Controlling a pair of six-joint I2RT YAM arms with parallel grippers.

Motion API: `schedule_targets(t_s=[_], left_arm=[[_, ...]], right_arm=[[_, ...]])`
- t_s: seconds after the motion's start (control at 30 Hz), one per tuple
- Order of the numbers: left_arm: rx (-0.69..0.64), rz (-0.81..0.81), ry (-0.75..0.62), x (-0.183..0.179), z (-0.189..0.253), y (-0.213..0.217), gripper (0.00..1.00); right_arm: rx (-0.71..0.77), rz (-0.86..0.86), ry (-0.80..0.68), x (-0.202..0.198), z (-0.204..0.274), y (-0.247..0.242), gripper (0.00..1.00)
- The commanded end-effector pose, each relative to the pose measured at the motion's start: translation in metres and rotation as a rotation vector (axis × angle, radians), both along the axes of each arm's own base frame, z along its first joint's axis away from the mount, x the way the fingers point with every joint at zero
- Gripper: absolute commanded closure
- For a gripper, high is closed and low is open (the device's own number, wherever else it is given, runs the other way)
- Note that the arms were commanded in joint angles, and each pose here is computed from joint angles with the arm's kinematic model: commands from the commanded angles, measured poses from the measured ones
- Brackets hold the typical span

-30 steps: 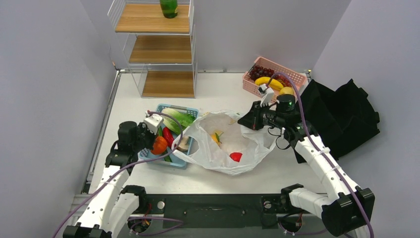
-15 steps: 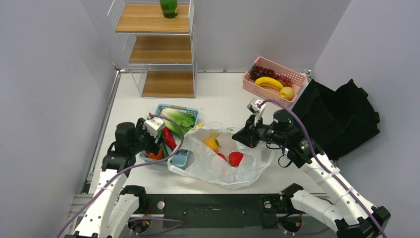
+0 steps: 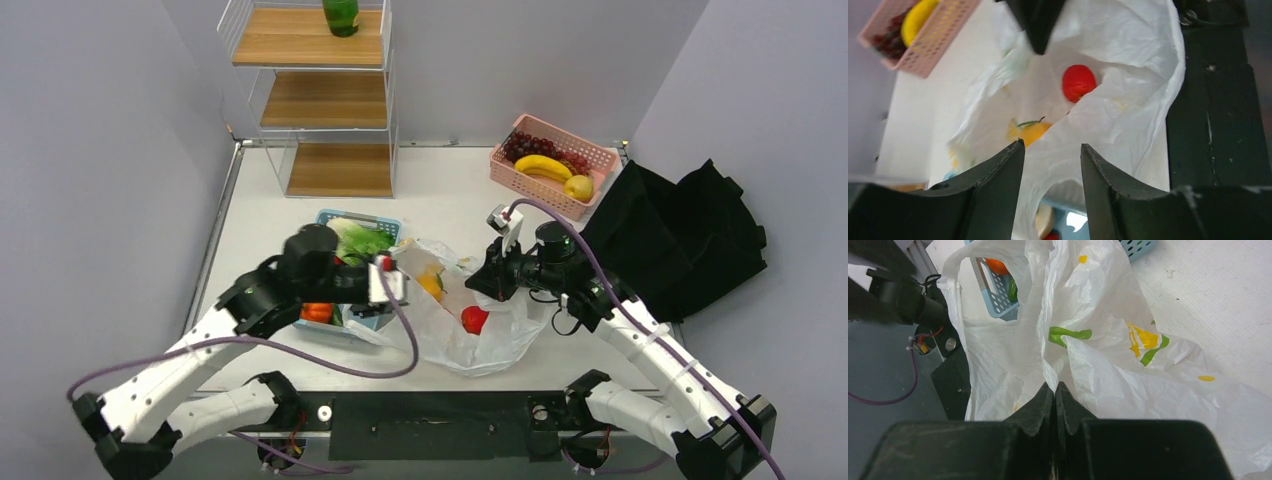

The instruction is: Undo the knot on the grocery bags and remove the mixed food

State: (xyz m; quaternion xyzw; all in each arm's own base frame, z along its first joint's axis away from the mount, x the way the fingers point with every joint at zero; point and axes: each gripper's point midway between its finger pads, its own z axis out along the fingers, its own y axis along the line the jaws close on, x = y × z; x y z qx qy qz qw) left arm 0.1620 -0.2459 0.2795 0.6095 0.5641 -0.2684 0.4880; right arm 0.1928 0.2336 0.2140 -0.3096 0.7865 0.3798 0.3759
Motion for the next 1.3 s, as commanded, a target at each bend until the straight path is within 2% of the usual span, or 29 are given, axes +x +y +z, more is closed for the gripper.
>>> schedule_targets(t_s=[0.0, 0.1, 0.2, 0.37, 0.43, 0.5, 0.63, 0.67, 0.73, 0.93, 1.27], left_arm=[[0.090, -0.083, -0.069, 0.002, -0.017, -0.052, 0.60], [0.114, -0.062, -0.034, 0.015, -0.036, -0.083, 0.73], [0.082, 0.060, -0.083, 0.047, -0.047, -0.103, 0.81], [0.133, 0.232, -0.094, 0.087, -0.097, -0.115, 0.84], [0.173, 0.264, -0.106, 0.094, -0.117, -0.111, 0.81], [0.202, 0.281, -0.119, 0.097, -0.132, -0.104, 0.75], [0.290, 0.261, -0.115, 0.091, -0.164, -0.086, 0.51], [0.334, 0.258, -0.093, 0.088, -0.176, -0.076, 0.39], [0.382, 0.250, -0.063, 0.083, -0.187, -0.067, 0.27], [0.500, 0.263, -0.004, 0.075, -0.216, -0.047, 0.23], [0.555, 0.368, -0.026, 0.107, -0.235, -0.060, 0.19]], right_arm=[[0.072, -0.018, -0.033, 0.006, 0.021, 0.008, 1.00], [0.095, -0.047, -0.008, 0.007, 0.022, 0.007, 1.00], [0.112, -0.093, 0.024, 0.012, 0.018, 0.003, 1.00], [0.148, -0.153, 0.088, 0.021, 0.017, -0.001, 1.00], [0.157, -0.165, 0.092, 0.024, 0.018, -0.003, 1.00], [0.163, -0.180, 0.091, 0.027, 0.020, -0.006, 1.00], [0.168, -0.197, 0.090, 0.030, 0.020, -0.010, 1.00], [0.169, -0.200, 0.090, 0.030, 0.020, -0.011, 1.00], [0.171, -0.201, 0.086, 0.030, 0.019, -0.011, 1.00], [0.168, -0.205, 0.088, 0.030, 0.016, -0.013, 1.00], [0.158, -0.197, 0.098, 0.029, 0.010, -0.013, 1.00]])
